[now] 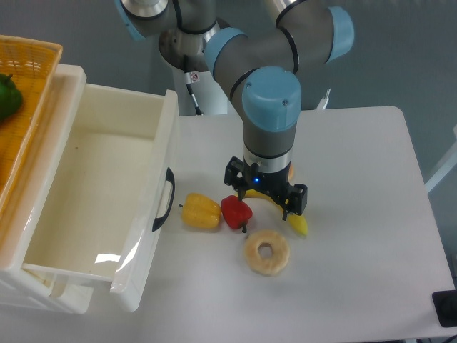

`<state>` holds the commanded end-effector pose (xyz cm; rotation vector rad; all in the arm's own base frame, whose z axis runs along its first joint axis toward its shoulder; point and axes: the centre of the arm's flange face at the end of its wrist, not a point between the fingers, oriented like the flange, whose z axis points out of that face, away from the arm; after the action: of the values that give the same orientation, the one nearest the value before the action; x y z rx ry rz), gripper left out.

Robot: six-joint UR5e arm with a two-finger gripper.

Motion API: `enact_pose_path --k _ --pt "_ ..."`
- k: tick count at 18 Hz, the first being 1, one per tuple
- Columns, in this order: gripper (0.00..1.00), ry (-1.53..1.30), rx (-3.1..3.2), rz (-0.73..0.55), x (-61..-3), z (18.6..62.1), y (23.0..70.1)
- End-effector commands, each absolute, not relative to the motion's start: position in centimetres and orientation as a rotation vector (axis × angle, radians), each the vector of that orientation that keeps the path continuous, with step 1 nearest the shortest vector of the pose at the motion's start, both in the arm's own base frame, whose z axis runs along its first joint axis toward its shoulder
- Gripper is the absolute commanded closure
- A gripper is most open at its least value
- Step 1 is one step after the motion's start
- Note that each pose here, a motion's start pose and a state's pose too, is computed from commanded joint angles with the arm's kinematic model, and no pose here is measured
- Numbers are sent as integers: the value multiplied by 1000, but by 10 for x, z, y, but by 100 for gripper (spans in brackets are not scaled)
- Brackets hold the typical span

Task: Pick up the donuts
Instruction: 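Move the gripper from the banana over to the beige donut, then lower the open gripper around the donut's rim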

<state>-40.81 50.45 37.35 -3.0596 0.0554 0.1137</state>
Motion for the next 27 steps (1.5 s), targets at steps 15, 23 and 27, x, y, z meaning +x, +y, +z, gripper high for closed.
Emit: enact_pose_path --k 15,23,27 --pt "0 30 -3055 84 -420 294 532" --pt "0 -36 -3053 106 -434 278 534" --pt "0 -59 -3054 105 -446 273 531"
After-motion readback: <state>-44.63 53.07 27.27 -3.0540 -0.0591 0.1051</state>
